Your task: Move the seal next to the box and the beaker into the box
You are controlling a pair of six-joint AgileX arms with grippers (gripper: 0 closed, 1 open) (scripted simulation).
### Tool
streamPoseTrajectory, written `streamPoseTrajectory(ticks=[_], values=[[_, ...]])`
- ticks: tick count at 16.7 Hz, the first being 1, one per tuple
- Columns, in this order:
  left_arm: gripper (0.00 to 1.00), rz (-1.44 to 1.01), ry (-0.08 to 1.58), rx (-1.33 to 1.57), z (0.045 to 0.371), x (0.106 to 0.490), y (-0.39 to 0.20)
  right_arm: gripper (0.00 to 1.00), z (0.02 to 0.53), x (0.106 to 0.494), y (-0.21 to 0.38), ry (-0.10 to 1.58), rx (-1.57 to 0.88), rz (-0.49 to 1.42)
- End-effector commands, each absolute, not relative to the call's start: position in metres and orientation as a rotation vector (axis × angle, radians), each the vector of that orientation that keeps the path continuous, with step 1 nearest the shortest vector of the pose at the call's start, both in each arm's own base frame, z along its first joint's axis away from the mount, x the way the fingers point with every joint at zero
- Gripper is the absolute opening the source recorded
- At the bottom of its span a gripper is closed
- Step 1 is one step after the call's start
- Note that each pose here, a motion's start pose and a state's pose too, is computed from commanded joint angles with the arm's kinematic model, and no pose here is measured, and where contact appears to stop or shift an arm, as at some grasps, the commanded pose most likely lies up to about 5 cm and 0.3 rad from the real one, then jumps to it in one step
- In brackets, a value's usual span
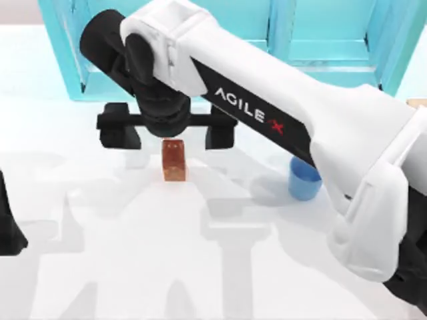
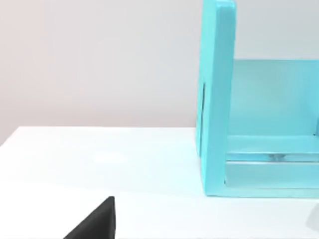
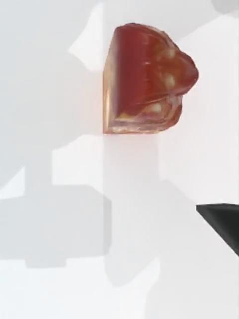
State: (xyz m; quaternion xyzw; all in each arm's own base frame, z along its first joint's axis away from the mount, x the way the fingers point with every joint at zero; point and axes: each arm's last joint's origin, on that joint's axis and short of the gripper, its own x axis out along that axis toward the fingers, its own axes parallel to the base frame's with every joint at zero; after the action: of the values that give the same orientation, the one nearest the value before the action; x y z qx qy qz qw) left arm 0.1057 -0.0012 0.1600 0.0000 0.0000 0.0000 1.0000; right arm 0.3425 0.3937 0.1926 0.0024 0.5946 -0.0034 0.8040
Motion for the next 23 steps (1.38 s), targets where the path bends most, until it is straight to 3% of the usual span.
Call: streamPoseTrajectory(ticks=[7,15,19,23], values=[[1.0,0.0,0.0,0.0,0.16,0.106,-0.001,1.0,0.192,0.345,0.392,1.272,0.008,-0.012],[1.0,0.0,0.0,0.0,0.16,0.106,-0.001,1.0,0.12,0.365,0.394,1.269,0.008,-0.007],[1.0,0.0,0.0,0.0,0.16,0.106,-0.001,1.0,0.116,0.366,0.394,1.271,0.006,-0.009],[1.0,0.0,0.0,0.0,0.16,0.106,-0.001,0.7,0.116,0.366,0.394,1.271,0.006,-0.009]])
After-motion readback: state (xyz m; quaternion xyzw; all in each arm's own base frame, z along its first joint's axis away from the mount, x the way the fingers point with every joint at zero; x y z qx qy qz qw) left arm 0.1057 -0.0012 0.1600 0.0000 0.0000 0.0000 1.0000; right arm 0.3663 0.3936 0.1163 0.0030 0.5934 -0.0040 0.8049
